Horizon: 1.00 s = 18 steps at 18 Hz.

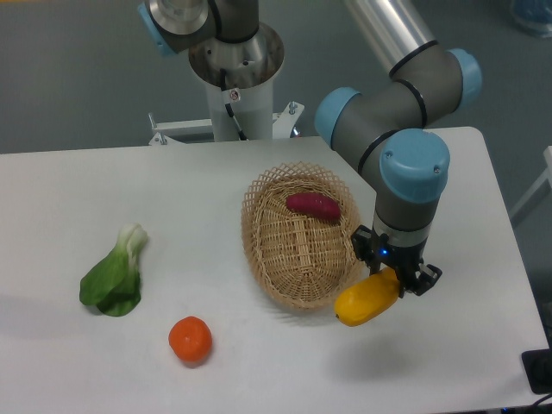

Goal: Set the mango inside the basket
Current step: 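Carry the held yellow mango up and over into the wicker basket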

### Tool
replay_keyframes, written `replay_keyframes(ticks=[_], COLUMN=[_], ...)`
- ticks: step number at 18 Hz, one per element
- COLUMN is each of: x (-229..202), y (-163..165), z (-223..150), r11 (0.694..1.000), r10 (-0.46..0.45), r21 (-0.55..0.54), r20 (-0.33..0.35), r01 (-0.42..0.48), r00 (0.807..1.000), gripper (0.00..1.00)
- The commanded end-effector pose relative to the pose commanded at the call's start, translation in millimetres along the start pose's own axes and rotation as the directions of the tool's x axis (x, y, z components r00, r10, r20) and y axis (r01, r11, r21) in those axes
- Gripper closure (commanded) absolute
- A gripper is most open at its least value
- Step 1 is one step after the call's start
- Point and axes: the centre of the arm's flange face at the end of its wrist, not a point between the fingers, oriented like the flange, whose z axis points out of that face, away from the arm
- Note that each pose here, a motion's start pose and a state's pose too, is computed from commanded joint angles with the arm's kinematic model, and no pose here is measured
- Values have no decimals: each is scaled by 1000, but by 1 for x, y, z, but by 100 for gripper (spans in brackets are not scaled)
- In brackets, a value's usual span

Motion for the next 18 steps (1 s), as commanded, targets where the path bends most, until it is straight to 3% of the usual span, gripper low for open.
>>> replay_keyframes(ticks=[13, 18], x=[31, 74], y=[13, 38], z=[4, 24], r11=[999, 983], r10=[33, 182], r21=[-11, -8], r20=[-38, -117], r01=[-34, -184], r00=[999, 976], gripper=[57, 57])
